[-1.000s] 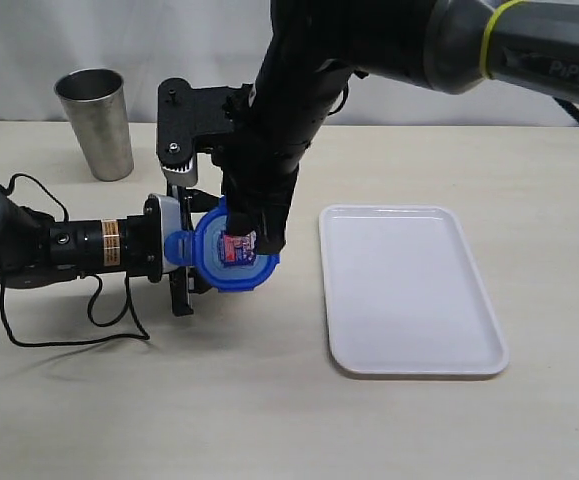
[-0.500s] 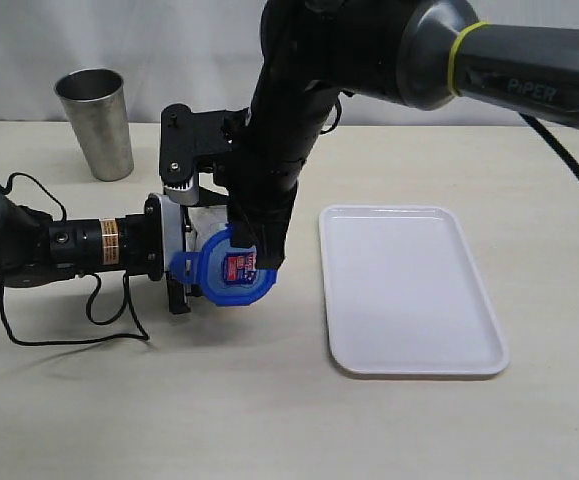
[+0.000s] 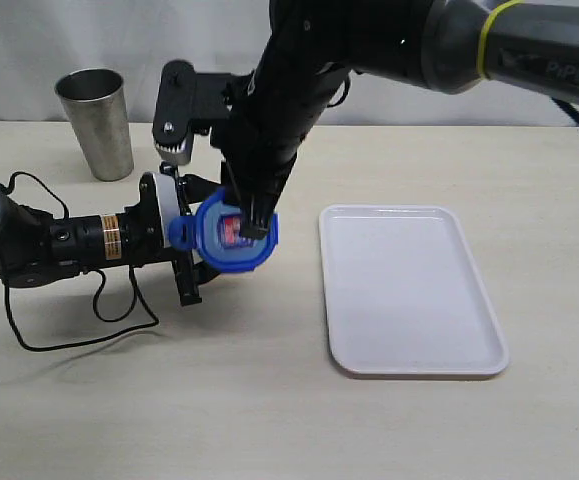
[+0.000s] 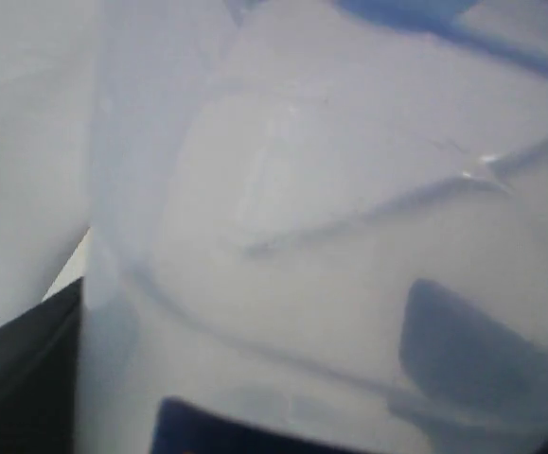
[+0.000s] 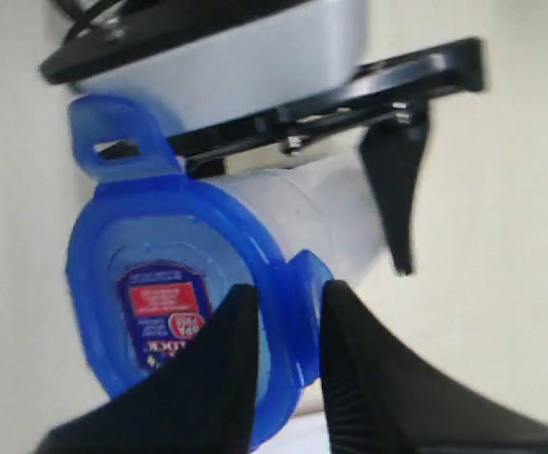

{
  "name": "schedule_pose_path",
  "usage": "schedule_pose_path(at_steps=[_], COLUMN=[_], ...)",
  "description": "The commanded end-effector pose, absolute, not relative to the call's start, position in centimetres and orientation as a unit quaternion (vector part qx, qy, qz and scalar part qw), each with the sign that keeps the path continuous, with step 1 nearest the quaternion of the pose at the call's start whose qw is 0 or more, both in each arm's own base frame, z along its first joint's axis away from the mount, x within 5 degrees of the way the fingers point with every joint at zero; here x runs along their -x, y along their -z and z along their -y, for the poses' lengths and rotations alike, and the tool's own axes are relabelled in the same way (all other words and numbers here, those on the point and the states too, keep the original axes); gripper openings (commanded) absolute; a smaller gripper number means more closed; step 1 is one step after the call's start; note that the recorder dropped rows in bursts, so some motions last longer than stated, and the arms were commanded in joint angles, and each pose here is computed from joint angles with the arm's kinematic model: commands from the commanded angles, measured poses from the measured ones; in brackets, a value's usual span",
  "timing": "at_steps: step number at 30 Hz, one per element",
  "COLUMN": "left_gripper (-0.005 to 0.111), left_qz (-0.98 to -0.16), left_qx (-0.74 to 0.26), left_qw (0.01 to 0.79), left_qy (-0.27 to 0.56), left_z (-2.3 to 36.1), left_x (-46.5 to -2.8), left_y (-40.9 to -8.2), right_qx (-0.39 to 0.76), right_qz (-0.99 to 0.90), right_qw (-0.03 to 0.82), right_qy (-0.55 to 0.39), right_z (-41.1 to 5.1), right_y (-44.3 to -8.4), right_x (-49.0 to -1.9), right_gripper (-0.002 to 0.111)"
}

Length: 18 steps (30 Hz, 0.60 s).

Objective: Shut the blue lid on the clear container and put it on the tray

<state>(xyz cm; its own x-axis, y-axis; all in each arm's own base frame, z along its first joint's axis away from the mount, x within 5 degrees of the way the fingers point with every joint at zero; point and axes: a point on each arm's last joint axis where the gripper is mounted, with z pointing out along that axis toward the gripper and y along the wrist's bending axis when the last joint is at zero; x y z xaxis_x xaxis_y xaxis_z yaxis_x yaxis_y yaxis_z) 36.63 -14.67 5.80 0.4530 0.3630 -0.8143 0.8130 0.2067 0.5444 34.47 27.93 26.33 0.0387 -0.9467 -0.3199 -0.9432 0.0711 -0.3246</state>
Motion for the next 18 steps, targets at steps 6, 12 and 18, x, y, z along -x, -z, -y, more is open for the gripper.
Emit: schedule_pose_path(at_steps=[6, 12, 18], left_gripper=[0.0, 0.0, 0.0], left_qz=[-0.56, -0.582, -0.584], left_qx=[-0.498, -0.47, -0.473], left_qw=[0.604, 0.593, 0.576], left_qy=[0.271, 0.298, 0.323], left_z=[15.0, 15.0, 15.1], left_x=[-37.1, -37.1, -36.8], left_y=[-7.0, -7.3, -7.7], right_qx=[0.487, 0.433, 0.429], right_qz=[-0.819, -0.851, -0.858], right_qw=[0.302, 0.278, 0.241], right_qy=[-0.013, -0.108, -0.144], right_z=[-24.7, -25.0, -26.0], right_y=[-28.9, -29.0, -26.5], right_x=[-36.6, -36.2, -36.5], right_gripper=[0.011, 0.011, 0.011])
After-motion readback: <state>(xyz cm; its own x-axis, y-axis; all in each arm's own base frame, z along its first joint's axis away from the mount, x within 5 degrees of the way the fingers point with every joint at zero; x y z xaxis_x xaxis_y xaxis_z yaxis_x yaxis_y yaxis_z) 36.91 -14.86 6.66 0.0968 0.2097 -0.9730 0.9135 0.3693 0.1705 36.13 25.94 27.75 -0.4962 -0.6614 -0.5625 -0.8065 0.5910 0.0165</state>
